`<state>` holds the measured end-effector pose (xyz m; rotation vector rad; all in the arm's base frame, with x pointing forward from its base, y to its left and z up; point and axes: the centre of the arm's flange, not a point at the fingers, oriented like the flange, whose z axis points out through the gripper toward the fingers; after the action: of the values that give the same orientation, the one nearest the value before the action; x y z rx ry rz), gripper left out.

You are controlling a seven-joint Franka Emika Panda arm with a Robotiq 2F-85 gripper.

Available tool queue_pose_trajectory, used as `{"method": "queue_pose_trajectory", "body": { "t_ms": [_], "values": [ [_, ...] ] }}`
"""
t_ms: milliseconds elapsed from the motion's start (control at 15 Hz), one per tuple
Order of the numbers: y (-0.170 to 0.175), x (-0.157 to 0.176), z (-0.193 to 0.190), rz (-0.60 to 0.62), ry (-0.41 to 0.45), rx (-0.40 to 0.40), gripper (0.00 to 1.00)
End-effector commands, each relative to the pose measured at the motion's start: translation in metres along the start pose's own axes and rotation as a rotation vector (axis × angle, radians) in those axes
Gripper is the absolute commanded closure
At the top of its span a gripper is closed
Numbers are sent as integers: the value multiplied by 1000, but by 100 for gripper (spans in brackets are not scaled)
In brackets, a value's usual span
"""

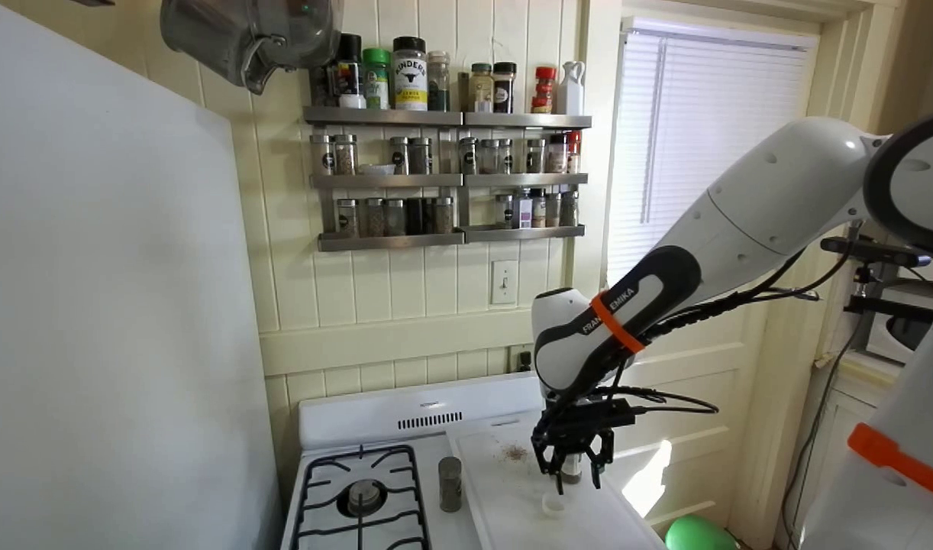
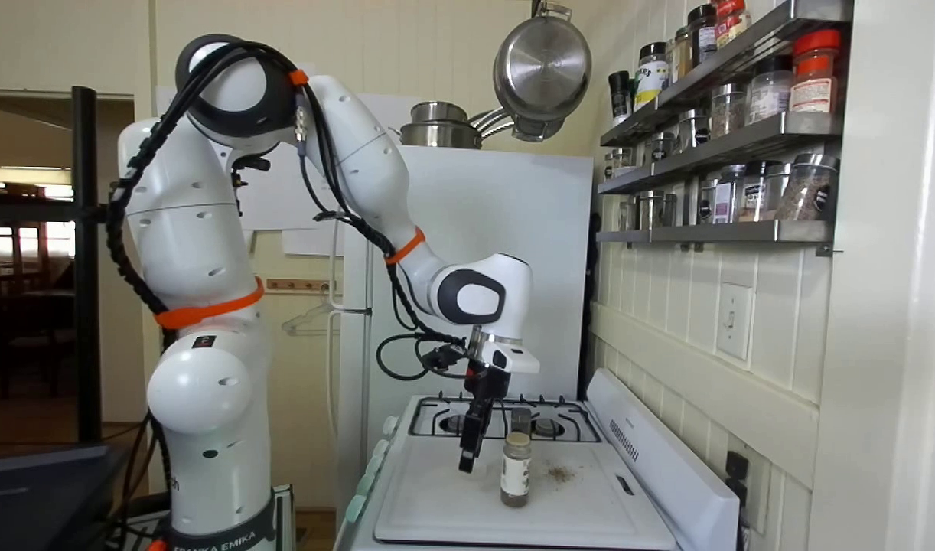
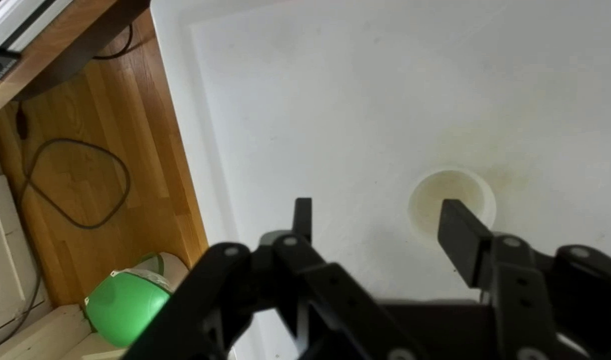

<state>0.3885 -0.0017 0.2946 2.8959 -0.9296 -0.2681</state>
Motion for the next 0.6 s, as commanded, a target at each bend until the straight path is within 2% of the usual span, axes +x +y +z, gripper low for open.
{"method": "queue_pose_trajectory", "body": {
  "t_ms": [0,533],
  "values": [
    [-4,1,6,7,4,-23,35],
    [-4,0,16,9,-21,-31,40]
  ]
}}
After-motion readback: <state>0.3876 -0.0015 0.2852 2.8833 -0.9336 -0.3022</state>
